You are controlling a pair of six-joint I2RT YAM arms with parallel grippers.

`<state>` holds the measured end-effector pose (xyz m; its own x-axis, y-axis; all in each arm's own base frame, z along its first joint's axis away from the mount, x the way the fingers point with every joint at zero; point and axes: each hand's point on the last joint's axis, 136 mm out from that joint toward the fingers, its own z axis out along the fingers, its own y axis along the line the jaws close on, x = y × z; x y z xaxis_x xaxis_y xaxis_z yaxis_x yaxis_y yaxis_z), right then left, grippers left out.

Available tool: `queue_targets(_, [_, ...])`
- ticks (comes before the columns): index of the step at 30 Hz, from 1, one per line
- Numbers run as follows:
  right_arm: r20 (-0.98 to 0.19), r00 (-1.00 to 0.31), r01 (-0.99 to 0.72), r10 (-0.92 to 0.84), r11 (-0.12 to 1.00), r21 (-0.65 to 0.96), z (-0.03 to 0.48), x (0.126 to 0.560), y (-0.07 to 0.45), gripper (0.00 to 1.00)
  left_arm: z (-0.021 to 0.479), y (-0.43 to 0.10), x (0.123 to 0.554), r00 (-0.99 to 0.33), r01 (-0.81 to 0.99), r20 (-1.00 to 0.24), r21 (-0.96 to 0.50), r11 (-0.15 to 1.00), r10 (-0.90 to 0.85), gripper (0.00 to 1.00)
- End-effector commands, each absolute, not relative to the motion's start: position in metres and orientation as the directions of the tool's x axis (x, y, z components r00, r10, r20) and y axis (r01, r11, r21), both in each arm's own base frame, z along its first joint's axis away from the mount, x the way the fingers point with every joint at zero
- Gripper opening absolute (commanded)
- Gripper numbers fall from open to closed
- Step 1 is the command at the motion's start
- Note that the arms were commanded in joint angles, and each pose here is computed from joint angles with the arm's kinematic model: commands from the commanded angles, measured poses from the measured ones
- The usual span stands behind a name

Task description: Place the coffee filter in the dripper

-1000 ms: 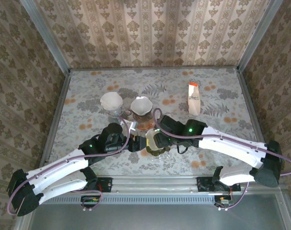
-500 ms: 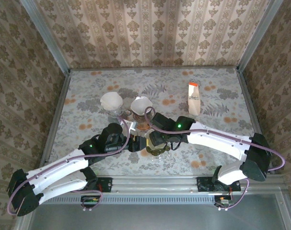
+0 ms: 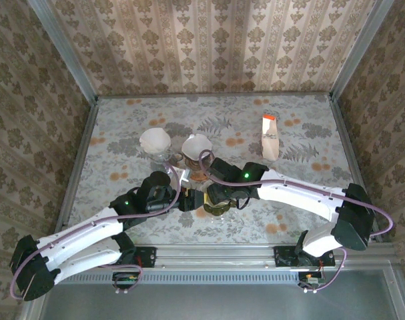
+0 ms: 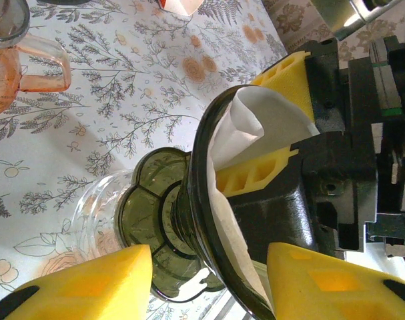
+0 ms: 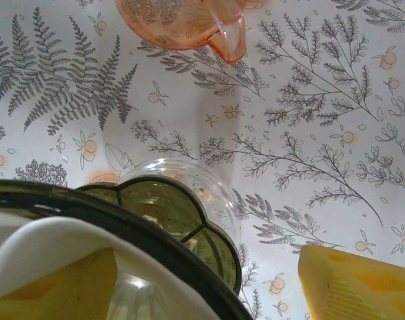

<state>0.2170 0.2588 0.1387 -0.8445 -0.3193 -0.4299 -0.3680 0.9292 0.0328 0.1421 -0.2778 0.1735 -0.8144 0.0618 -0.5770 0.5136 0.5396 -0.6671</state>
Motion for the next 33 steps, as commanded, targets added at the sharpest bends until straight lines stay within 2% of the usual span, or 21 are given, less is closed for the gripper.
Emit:
queue_targets(1, [-0.464,-0.834,-0.361,-0.300,0.931,0.047,0.153,0.216,0.254,0.74,0.166,-0.278,0.139,-0.827,0.502,-0.558,-0.673,0.543,0.071,0.50])
queue_targets(14, [-0.595,-0.779,-0.307,-0.197,0.947,0.089,0.203,0.217,0.230,0.74,0.166,-0.277,0.140,-0.827,0.497,-0.558,-0.672,0.548,0.065,0.51])
queue_targets(22, [-0.609,-0.774,-0.286,-0.173,0.954,0.092,0.204,0.216,0.222,0.74,0.169,-0.278,0.142,-0.825,0.498,-0.563,-0.675,0.545,0.056,0.52])
queue_targets(28, [-0.623,-0.766,-0.275,-0.157,0.956,0.097,0.208,0.216,0.218,0.74,0.172,-0.279,0.143,-0.819,0.506,-0.572,-0.673,0.540,0.055,0.58])
queue_targets(33, [-0.621,-0.768,-0.283,-0.156,0.952,0.112,0.208,0.215,0.220,0.74,0.171,-0.278,0.143,-0.820,0.503,-0.570,-0.673,0.543,0.054,0.59])
